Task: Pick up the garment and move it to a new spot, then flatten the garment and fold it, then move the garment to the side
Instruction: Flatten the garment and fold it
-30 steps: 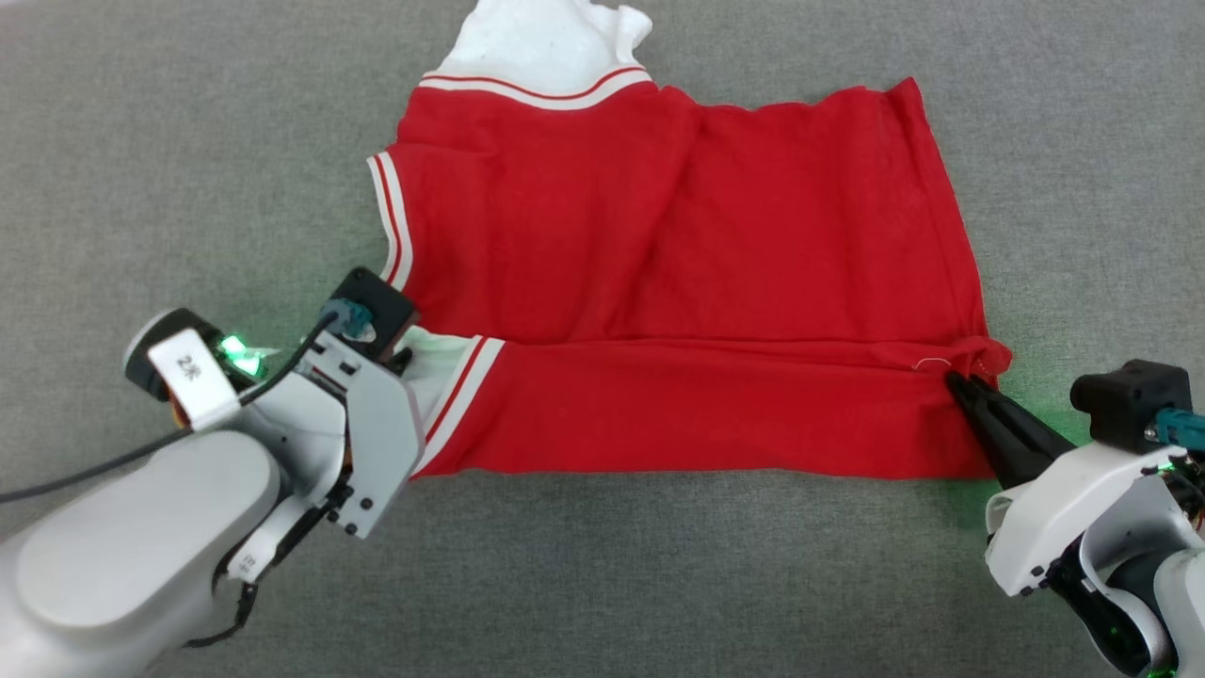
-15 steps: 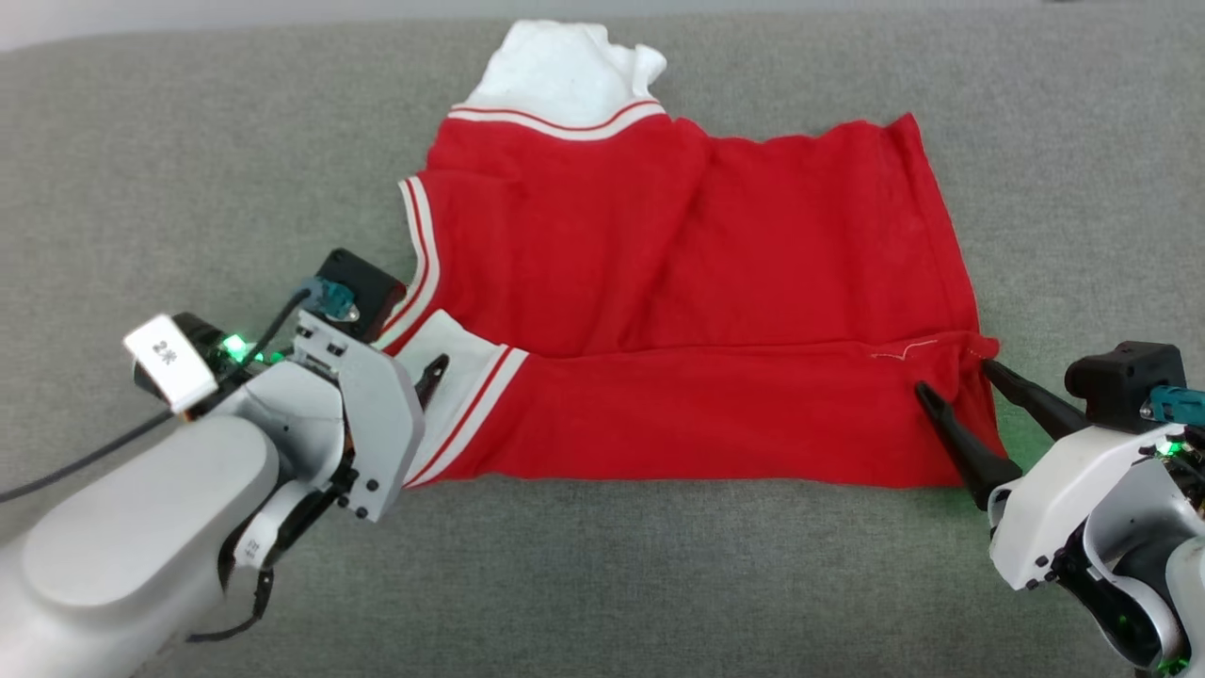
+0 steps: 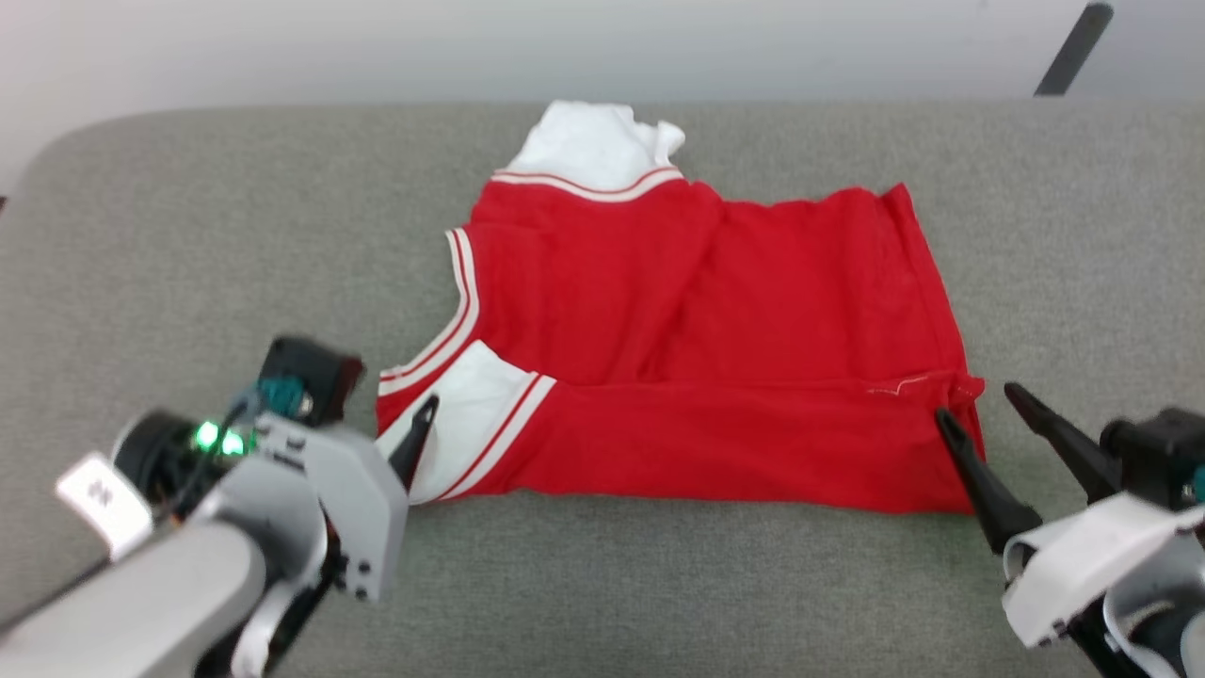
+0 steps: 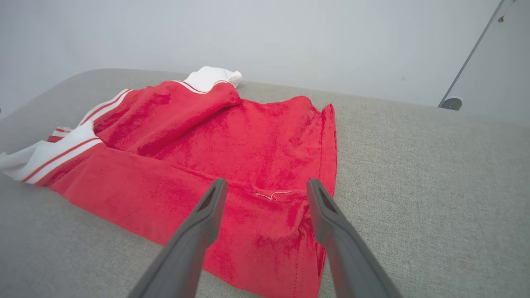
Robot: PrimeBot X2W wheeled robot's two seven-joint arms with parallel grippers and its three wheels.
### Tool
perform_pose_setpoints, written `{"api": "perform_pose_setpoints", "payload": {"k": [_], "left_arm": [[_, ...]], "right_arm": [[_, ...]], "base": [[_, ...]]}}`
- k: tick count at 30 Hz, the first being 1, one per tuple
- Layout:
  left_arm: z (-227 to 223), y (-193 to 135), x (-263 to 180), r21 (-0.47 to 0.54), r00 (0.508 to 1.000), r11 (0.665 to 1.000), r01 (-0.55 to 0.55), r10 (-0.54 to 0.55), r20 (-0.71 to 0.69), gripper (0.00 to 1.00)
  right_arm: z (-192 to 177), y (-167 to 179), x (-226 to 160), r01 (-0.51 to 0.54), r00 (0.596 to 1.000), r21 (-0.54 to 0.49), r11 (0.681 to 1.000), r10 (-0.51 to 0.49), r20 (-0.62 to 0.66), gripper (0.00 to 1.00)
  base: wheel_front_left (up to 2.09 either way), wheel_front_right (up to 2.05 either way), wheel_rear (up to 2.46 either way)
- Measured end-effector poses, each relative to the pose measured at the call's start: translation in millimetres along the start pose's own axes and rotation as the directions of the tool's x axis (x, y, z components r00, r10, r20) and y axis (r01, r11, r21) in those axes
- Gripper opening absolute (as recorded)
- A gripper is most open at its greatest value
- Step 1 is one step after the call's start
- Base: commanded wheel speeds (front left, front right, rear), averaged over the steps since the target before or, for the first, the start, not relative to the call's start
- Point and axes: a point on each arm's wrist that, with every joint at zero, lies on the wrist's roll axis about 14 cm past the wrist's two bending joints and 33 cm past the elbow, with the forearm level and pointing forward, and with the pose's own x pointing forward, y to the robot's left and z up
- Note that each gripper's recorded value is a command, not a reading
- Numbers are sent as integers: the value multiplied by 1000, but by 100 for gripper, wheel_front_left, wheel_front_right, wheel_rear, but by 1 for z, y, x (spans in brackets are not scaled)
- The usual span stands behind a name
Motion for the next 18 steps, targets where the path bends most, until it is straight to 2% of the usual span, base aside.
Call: {"api": "perform_pose_setpoints", "payload": {"k": [9,18], "left_arm": [[-12,-2,-49,-110,996,990,-84,88,29,100],[-19,2,-49,-138,997,987,-80,77,-22,100]], "right_arm": [[28,8,-33,49,981,-15,999,-46,188,100],[27,-5,-59,138,963,57,989,-147,224,100]], "base": [[0,0,0],[0,0,0]]}}
